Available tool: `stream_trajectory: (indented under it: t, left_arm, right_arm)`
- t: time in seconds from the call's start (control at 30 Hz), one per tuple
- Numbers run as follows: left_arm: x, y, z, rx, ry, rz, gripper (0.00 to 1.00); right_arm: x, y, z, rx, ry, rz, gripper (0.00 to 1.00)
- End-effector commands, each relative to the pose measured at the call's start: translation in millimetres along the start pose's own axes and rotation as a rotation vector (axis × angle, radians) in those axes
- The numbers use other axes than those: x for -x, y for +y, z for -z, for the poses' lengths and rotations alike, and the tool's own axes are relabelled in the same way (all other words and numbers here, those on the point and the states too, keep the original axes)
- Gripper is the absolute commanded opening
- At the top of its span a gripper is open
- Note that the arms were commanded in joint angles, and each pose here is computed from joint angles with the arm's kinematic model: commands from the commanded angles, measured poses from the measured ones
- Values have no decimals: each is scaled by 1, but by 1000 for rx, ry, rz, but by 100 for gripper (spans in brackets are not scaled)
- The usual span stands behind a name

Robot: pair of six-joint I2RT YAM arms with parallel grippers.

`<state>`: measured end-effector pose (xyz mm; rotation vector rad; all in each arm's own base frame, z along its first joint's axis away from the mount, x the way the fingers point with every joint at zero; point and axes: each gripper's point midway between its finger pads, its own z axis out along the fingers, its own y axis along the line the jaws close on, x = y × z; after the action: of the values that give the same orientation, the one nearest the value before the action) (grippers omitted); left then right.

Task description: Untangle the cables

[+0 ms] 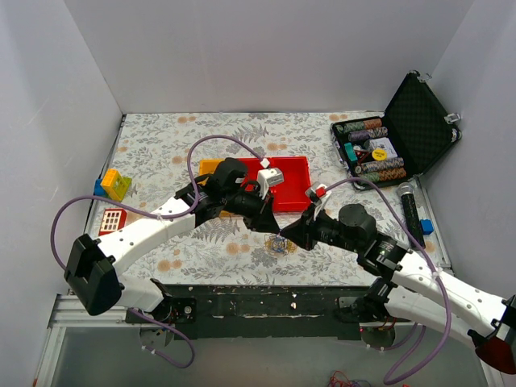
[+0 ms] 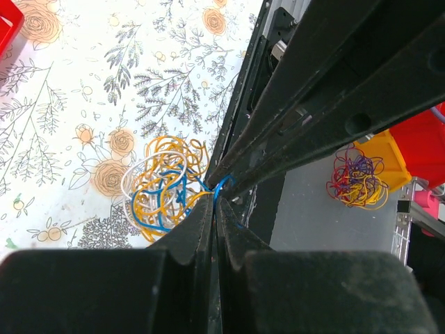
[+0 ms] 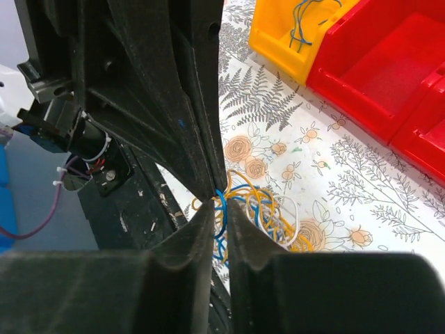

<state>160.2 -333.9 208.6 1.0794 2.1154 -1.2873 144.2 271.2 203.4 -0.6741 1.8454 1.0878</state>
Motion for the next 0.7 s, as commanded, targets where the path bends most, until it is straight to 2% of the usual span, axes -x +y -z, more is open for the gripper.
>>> stream_trajectory:
  t: [0.0,0.07,0.13,0.17,0.23,0.3,0.33,0.57,0.67]
  left_arm:
    - [9,-9,11,-1,-42,-48,1]
    - [6,-4,11,21,-41,-50,5]
    - [1,0,9,33,-35,-48,18]
    - [0,2,10,39,-34,-51,26]
    - [-2,3,11,41,-34,-58,50]
    - [-2,-1,12,20,-32,-66,62]
    - [1,-2,13,16,-35,-73,66]
    - [-4,-19,16,-90,-18,-105,71]
    - [-13,-21,12,-134,4,-108,77]
  right_arm:
    - [36,15,5,36,-79,44,13]
    - [39,14,8,22,-82,51,6]
    - [35,13,11,13,-59,50,4]
    - [35,14,12,17,-58,50,4]
    - [34,15,13,21,-53,48,4]
    - [32,17,13,31,-46,46,4]
    - [32,17,13,31,-45,43,3]
    - [41,24,11,58,-63,39,3]
    - [45,28,9,77,-69,34,3]
